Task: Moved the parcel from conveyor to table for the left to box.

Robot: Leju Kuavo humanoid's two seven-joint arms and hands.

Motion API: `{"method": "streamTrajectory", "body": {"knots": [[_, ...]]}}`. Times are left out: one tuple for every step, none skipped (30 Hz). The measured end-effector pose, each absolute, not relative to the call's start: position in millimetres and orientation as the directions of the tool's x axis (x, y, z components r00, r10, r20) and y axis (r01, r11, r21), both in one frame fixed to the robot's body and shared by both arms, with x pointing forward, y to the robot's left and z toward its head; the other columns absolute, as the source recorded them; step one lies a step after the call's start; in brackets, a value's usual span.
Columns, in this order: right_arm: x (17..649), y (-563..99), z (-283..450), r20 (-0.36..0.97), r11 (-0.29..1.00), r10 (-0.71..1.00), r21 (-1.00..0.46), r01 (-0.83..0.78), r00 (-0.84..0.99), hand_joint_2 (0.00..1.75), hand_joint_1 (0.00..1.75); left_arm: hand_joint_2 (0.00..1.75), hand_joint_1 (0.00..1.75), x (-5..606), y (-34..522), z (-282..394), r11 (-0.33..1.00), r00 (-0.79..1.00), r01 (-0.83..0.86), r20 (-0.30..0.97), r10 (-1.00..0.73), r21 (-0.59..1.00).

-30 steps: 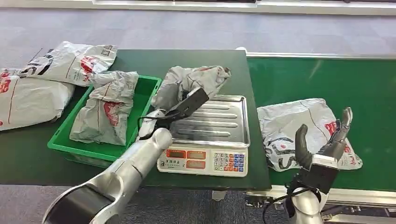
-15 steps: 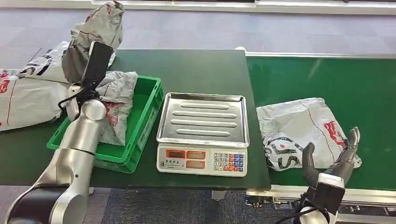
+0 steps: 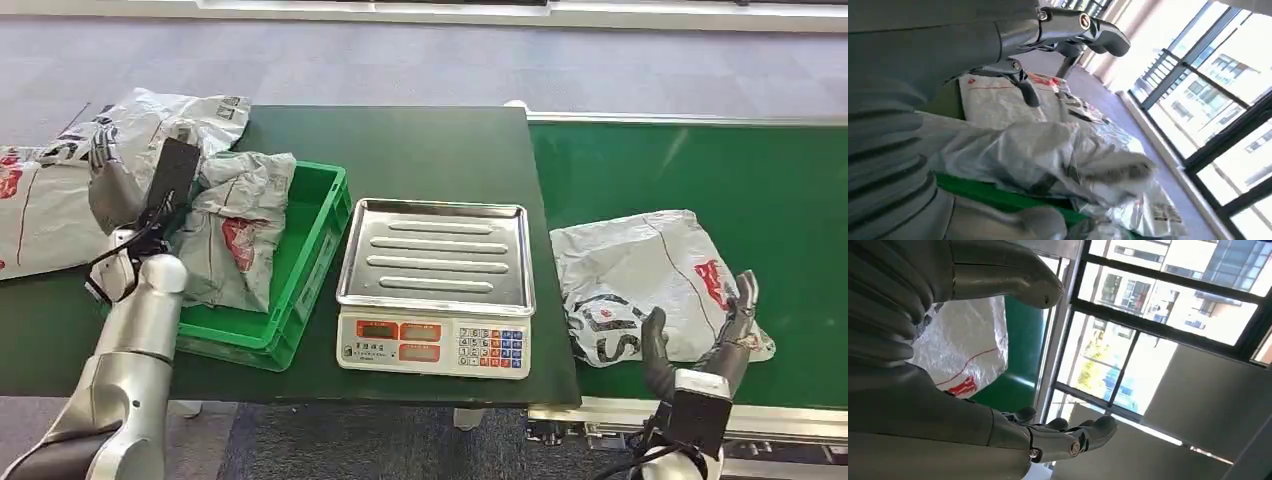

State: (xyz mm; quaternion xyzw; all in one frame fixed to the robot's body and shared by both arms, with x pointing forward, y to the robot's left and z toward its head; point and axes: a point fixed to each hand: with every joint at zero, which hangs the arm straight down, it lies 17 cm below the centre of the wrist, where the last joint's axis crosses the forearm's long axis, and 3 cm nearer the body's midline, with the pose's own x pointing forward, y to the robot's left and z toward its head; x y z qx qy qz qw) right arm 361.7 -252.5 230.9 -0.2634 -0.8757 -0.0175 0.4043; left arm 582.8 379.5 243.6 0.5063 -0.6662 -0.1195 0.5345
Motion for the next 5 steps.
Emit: {"method": "streamTrajectory", "body": {"knots": [[362,-252,230,0.719,0.86,0.447,-0.184,0.475,-0.532,1.75,0.0,1.75,0.0,583,380,238,0.468,0.085,-0.533,0.595,-0.799,0.705],[362,-253,230,0.72,0.86,0.449,-0.187,0.475,-0.529,1.75,0.0,1.75,0.0,583,378,232,0.493,0.076,-0.512,0.609,-0.79,0.703],[362,-253,229,0.722,0.86,0.448,-0.188,0.474,-0.528,1.75,0.0,1.75,0.0,582,375,226,0.519,0.062,-0.492,0.623,-0.78,0.699],[362,-253,229,0.724,0.86,0.448,-0.188,0.474,-0.525,1.75,0.0,1.75,0.0,580,371,221,0.541,0.047,-0.477,0.636,-0.771,0.692],[362,-253,228,0.725,0.861,0.447,-0.189,0.473,-0.524,1.75,0.0,1.75,0.0,579,369,218,0.552,0.04,-0.469,0.641,-0.766,0.689]]}}
